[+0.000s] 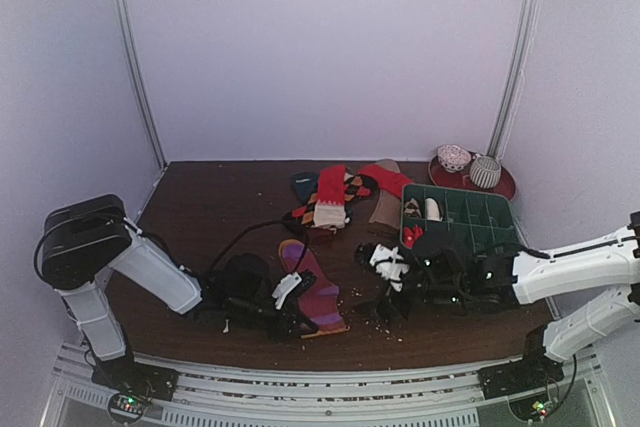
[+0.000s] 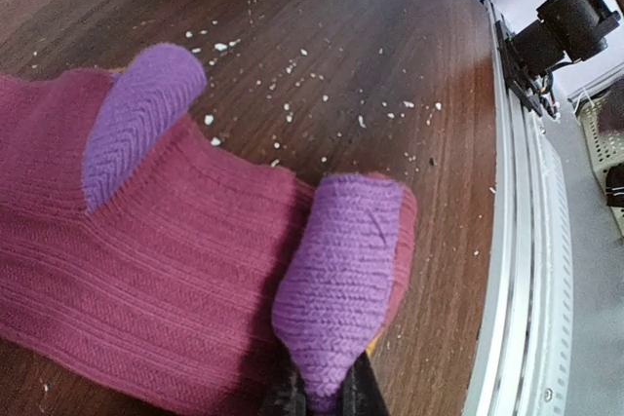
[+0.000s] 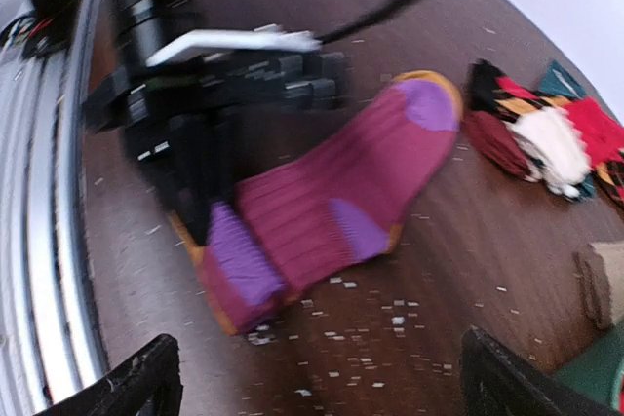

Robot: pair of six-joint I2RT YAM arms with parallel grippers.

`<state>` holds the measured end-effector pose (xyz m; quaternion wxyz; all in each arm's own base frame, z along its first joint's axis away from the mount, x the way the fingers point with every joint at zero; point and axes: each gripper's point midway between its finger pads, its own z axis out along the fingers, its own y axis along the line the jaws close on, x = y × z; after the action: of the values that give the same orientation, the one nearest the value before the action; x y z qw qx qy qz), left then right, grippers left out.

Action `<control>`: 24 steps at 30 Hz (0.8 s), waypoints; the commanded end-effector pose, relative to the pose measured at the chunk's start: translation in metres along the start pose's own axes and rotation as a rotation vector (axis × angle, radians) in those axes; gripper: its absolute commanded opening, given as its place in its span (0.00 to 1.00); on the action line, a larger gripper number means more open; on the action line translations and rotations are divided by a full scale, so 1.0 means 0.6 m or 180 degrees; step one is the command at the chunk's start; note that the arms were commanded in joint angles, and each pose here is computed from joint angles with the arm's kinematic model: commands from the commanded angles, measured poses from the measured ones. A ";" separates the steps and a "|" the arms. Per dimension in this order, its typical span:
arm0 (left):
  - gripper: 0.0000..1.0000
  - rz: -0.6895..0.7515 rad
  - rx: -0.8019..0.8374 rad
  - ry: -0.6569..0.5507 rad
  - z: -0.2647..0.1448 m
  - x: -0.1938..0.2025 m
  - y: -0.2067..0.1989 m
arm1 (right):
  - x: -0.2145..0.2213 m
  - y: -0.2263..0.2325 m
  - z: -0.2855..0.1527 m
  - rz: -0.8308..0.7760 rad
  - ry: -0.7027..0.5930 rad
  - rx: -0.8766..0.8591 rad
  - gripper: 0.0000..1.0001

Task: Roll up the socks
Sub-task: Roll a pair of socks at the center of the board.

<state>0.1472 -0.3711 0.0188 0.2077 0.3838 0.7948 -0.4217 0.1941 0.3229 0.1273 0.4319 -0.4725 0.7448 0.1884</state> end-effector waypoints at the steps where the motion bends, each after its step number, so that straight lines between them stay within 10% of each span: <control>1: 0.00 -0.0414 -0.0424 0.0701 -0.005 0.114 0.059 | 0.010 0.103 0.009 -0.0626 -0.0251 -0.0414 1.00; 13: 0.00 -0.0433 -0.0428 0.0759 -0.006 0.119 0.063 | 0.021 0.144 0.090 -0.1581 -0.0127 -0.0463 0.92; 24: 0.00 -0.0442 -0.0429 0.0794 -0.011 0.129 0.064 | 0.078 0.143 0.133 -0.1547 0.0275 -0.0614 0.55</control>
<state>0.1484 -0.3723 0.0182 0.1969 0.3840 0.7946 -0.4270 0.1452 0.3997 0.0468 0.4039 -0.6831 0.5941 0.1314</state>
